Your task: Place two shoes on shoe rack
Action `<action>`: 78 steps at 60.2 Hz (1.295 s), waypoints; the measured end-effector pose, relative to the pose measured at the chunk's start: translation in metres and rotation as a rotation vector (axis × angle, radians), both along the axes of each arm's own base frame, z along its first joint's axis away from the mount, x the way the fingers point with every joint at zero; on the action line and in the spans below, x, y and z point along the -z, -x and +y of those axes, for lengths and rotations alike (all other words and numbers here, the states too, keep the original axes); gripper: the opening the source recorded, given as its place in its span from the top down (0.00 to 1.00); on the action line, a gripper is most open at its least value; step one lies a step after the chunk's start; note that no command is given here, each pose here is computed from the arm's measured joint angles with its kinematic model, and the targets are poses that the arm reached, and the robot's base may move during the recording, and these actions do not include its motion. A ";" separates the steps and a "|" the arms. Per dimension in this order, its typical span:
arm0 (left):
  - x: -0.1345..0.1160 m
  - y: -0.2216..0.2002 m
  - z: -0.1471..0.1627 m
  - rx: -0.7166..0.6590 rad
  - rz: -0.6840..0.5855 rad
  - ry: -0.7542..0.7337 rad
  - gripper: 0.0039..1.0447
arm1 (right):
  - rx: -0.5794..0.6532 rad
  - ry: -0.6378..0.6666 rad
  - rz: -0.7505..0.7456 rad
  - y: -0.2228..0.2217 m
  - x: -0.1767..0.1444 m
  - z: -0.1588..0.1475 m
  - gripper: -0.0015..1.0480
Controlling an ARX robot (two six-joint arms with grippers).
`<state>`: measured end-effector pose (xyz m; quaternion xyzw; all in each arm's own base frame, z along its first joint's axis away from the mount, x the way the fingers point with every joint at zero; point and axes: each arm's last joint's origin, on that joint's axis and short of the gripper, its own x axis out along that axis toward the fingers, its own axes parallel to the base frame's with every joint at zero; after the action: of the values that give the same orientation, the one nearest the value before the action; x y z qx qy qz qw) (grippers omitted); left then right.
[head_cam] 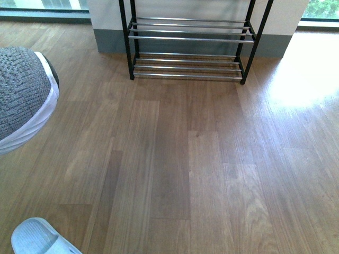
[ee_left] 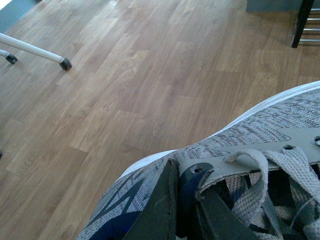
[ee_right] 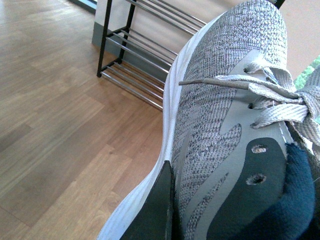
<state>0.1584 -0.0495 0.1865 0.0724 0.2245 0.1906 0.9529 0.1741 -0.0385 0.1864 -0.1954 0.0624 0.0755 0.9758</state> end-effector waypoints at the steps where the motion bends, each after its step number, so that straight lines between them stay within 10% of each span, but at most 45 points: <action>1: 0.000 0.000 0.000 0.000 0.000 0.000 0.99 | 0.000 0.000 0.000 0.000 0.000 0.000 0.99; 78: 0.000 0.000 -0.001 0.010 0.002 0.003 0.99 | 0.014 -0.007 0.005 0.001 0.001 -0.001 0.99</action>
<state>0.1581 -0.0503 0.1863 0.0722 0.2253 0.1854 0.9538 0.1734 -0.0395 0.1854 -0.1916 0.0660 0.0692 0.9768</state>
